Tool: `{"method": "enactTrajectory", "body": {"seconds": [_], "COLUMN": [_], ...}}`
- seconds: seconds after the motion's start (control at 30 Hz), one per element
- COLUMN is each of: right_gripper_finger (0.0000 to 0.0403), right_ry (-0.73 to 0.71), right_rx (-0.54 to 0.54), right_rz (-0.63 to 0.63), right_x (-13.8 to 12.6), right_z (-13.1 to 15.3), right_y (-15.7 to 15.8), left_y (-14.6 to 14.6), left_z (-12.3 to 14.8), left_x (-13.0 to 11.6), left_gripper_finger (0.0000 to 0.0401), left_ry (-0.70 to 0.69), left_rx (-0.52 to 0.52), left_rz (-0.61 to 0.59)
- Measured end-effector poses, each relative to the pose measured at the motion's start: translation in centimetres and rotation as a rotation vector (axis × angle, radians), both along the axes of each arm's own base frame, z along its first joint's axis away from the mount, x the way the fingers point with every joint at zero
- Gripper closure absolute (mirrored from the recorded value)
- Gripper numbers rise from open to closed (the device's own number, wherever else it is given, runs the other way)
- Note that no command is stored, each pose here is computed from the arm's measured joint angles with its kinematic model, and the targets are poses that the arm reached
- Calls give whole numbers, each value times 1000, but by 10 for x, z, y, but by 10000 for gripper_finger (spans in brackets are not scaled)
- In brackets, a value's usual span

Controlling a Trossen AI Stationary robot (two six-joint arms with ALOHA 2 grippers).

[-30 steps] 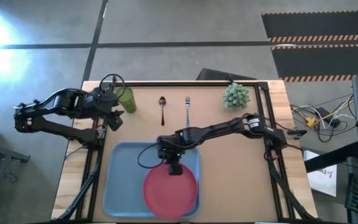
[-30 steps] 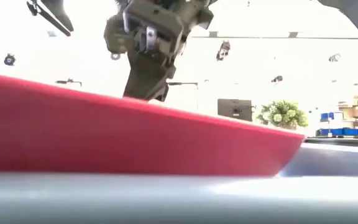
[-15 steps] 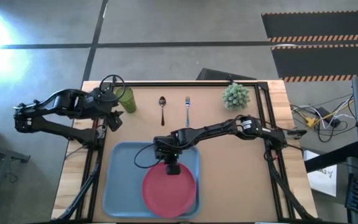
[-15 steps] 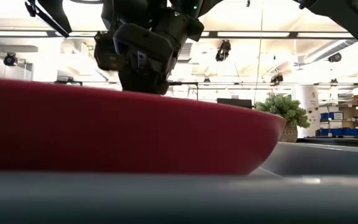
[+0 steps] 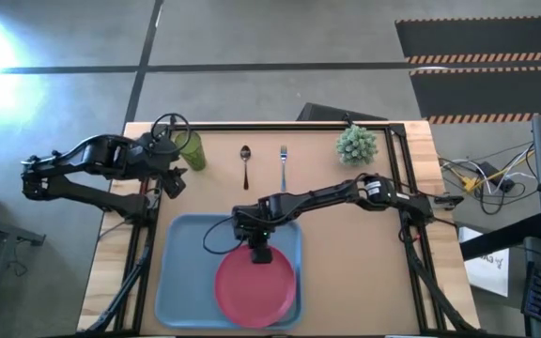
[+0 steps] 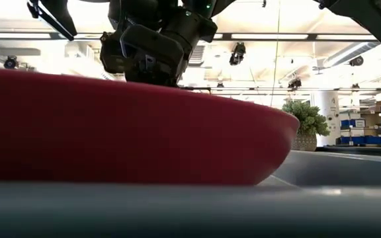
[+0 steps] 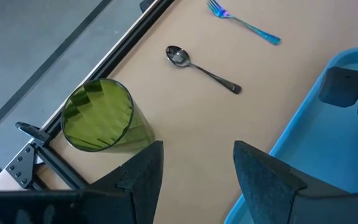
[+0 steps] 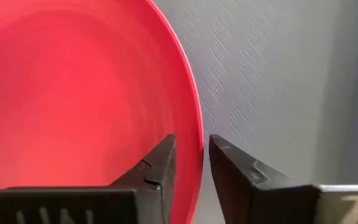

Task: Pick and place plate/cup/fork/spoon on tray
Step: Put the pink plate on the blue serving tray, then move the blue serving tray to the center of the table

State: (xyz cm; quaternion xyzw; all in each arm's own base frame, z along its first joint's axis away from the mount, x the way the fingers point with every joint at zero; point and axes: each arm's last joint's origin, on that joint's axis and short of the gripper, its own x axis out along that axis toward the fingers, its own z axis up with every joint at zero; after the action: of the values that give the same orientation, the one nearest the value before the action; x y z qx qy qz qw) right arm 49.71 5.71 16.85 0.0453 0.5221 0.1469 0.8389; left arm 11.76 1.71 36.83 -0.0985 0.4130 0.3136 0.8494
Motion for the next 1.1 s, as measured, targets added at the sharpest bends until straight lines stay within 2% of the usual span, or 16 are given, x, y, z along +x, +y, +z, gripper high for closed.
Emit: {"method": "enactTrajectory", "body": {"seconds": [0.1,0.27,0.4,0.53,0.57,0.9,1.1], "right_gripper_finger": [300,286,306,378,384,394,394], "right_ry": [-6,-63,5,152,185,408,438], "right_rx": [-33,-127,-177,-193,-196,-178,-178], "right_rz": [-7,-20,-42,-45,-43,-43,-74], "right_x": [-3,-12,-22,-35,-37,-65,-78], "right_z": [8,41,49,41,37,-18,-24], "right_y": [-2,-6,-13,-20,-21,-12,-5], "left_y": [0,0,0,0,0,0,0], "left_z": [0,0,0,0,0,0,0], "left_x": [0,0,0,0,0,0,0], "left_gripper_finger": [223,223,223,223,223,223,223], "left_ry": [0,0,0,0,0,-2,-1], "left_rx": [0,0,0,1,0,0,-1], "left_rz": [0,0,0,0,0,1,2]}}
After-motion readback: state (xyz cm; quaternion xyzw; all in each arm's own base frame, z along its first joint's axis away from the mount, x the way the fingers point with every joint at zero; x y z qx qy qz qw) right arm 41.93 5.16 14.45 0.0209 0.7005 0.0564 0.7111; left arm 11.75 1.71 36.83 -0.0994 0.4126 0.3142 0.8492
